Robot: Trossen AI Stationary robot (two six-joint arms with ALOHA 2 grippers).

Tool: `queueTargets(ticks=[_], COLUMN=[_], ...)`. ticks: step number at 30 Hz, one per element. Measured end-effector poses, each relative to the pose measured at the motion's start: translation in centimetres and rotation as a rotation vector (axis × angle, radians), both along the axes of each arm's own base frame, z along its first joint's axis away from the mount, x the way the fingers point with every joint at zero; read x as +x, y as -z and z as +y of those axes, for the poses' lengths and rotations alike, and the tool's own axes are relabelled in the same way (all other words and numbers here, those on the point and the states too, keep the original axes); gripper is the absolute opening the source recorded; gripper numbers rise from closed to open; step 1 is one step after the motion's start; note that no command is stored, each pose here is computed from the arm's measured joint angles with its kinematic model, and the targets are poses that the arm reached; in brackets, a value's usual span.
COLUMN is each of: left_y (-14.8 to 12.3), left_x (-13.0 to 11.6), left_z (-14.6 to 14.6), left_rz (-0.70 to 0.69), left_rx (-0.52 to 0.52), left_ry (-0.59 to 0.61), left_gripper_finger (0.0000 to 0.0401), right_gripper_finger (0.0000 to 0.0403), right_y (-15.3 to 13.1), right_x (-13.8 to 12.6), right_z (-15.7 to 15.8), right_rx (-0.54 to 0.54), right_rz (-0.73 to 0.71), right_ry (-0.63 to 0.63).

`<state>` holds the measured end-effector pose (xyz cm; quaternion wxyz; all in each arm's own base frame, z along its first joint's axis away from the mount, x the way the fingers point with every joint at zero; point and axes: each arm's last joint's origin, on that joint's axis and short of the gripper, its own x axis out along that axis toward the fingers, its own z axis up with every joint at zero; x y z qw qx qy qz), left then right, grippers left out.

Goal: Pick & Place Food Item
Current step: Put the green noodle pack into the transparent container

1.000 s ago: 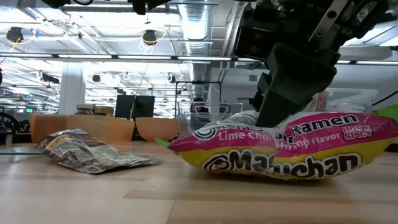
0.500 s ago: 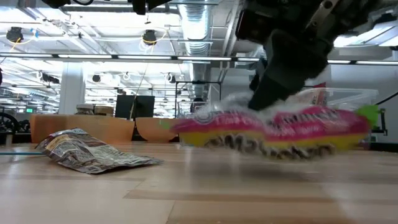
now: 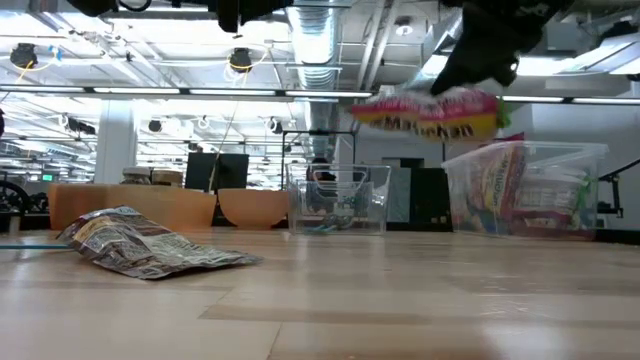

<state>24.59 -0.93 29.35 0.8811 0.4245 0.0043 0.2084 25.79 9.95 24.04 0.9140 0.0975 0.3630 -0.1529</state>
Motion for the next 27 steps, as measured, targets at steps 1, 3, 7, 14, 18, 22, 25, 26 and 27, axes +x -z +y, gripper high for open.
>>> queueTargets(ticks=[1,3,7,14,18,22,25,26,27], left_y=[0.1,0.2,0.4,0.5,0.6,0.8,0.8,0.8,0.8], left_x=[0.0,0.0,0.1,0.1,0.0,0.0,0.0,0.0,0.0], left_z=[0.2,0.5,1.3,2.4,2.8,3.0,3.0,3.0,3.0], left_rz=[0.006,0.012,0.038,0.037,0.048,0.063,0.064,0.064,0.065], left_rx=[-0.006,-0.014,-0.014,-0.044,-0.045,-0.044,-0.044,-0.044,-0.044], left_ry=[-0.006,-0.019,-0.050,-0.092,-0.107,-0.113,-0.113,-0.113,-0.113], left_gripper_finger=[0.0250,0.0250,0.0250,0.0250,0.0250,0.0250,0.0250,0.0250,0.0250], right_gripper_finger=[0.0002,0.0002,0.0002,0.0003,0.0004,0.0004,0.0004,0.0004,0.0004], right_y=[-0.6,-1.5,-2.8,-3.9,-4.5,-5.3,-5.9,-6.1,-6.3], right_x=[-0.5,-1.5,-2.9,-4.4,-5.1,-5.8,-6.3,-6.5,-6.8], right_z=[-0.3,-0.9,-2.3,-5.4,-7.1,-8.7,-9.7,-10.0,-10.3], right_rx=[-0.006,-0.017,-0.033,-0.065,-0.078,-0.081,-0.095,-0.102,-0.110], right_rz=[-0.015,-0.030,-0.034,-0.003,0.009,-0.013,-0.039,-0.047,-0.052], right_ry=[0.034,0.074,0.118,0.222,0.275,0.321,0.340,0.346,0.353])
